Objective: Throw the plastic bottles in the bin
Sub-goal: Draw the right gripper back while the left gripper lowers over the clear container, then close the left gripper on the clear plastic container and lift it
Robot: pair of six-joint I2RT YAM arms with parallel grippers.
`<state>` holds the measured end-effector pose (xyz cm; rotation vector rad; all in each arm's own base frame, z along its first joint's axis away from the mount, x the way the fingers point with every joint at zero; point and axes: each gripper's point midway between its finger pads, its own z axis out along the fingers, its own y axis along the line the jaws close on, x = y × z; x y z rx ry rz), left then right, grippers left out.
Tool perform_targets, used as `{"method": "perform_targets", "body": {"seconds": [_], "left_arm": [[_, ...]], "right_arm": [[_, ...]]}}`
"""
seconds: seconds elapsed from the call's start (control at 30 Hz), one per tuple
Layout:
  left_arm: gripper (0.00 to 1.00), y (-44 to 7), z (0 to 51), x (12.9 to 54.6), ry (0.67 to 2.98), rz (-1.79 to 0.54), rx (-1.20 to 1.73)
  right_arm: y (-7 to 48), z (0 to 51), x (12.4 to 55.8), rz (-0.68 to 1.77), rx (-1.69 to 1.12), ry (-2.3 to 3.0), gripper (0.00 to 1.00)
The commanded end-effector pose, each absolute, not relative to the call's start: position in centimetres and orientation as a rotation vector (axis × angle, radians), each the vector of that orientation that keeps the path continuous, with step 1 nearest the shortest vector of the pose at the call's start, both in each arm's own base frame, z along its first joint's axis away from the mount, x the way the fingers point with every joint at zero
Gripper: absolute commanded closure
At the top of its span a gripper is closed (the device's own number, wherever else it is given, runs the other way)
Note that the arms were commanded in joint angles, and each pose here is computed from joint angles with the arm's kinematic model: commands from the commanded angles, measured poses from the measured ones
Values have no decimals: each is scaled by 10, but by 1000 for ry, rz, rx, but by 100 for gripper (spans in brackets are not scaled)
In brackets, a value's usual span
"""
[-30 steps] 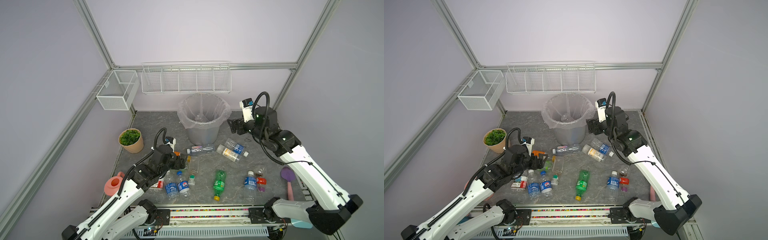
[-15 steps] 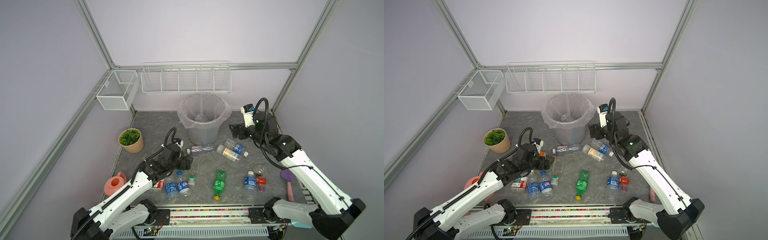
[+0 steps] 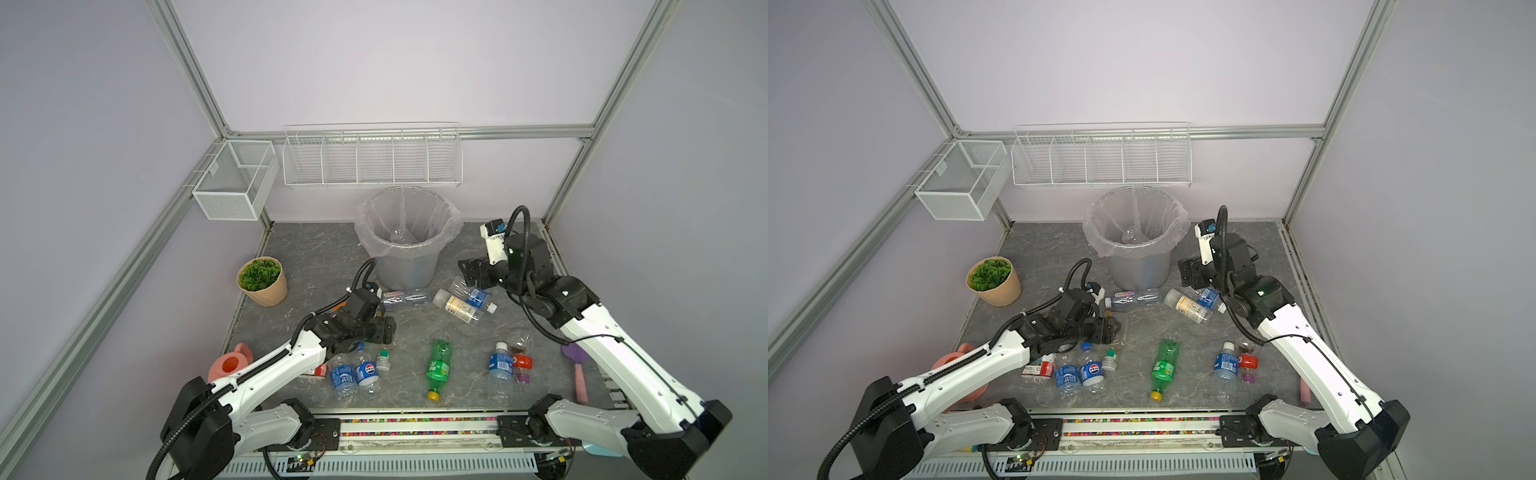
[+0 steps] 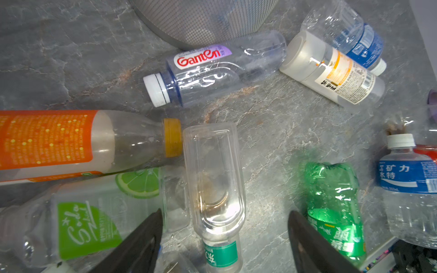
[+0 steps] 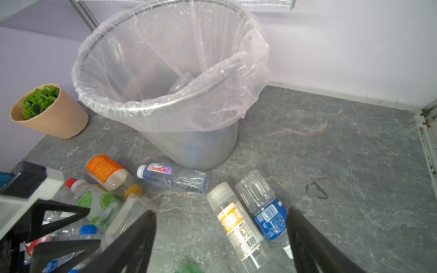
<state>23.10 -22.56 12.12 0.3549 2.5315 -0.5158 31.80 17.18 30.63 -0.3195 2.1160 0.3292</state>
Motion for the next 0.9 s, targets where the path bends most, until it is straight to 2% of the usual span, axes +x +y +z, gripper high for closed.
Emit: {"method": "perform_targets", "body": {"seconds": [0.0, 0.87], "left_arm": [[18, -231, 113, 230, 2564, -530, 345], [20, -252, 81, 224, 2657, -487, 429]], "right_arm": [[166, 305, 315, 335, -285, 2112, 12], [153, 294, 304, 329, -237, 2128, 12]]}}
